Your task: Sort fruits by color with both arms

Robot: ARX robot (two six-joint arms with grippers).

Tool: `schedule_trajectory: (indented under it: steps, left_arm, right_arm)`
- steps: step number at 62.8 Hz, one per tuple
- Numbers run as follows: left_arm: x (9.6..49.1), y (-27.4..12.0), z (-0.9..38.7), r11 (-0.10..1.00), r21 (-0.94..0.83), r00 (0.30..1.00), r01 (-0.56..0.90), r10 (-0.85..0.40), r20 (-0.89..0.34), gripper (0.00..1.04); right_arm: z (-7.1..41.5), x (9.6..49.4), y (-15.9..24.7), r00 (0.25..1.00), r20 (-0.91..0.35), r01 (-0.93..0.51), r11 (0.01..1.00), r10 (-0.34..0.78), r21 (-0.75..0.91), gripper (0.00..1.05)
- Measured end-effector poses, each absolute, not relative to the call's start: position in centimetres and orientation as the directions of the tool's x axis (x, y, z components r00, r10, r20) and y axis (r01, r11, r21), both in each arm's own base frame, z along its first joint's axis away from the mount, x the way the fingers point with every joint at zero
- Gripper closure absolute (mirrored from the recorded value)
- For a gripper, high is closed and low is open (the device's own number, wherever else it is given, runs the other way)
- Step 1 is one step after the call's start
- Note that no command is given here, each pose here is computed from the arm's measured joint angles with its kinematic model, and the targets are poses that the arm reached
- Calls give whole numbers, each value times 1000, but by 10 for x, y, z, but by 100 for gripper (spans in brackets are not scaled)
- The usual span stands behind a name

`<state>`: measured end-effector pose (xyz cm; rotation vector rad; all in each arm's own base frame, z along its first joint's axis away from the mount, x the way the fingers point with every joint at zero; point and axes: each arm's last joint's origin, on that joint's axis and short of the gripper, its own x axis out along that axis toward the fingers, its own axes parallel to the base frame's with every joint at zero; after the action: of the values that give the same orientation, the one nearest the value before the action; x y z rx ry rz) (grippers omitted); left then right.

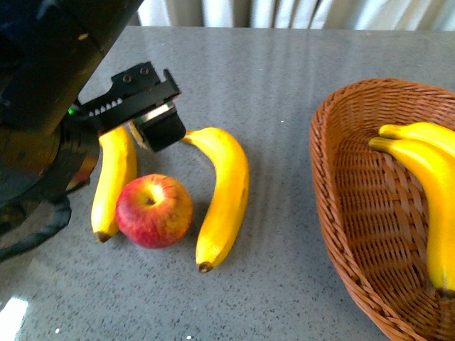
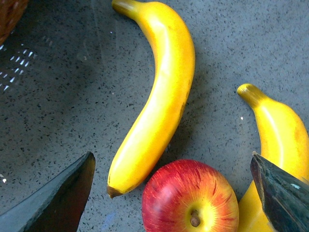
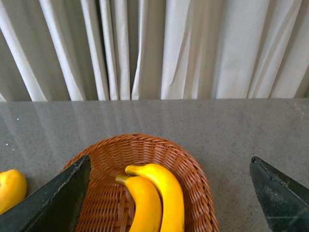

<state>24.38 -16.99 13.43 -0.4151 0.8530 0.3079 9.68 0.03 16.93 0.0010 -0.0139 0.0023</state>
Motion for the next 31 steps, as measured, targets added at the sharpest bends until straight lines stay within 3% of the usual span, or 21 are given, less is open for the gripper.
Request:
schedule_trajectory:
  steps: [31]
  left_arm:
    - [247,-182,121,912,-170,602,-372,98,-792,9]
  right_arm:
    - [169,97,0,1000,14,-2,1000,2,1,9]
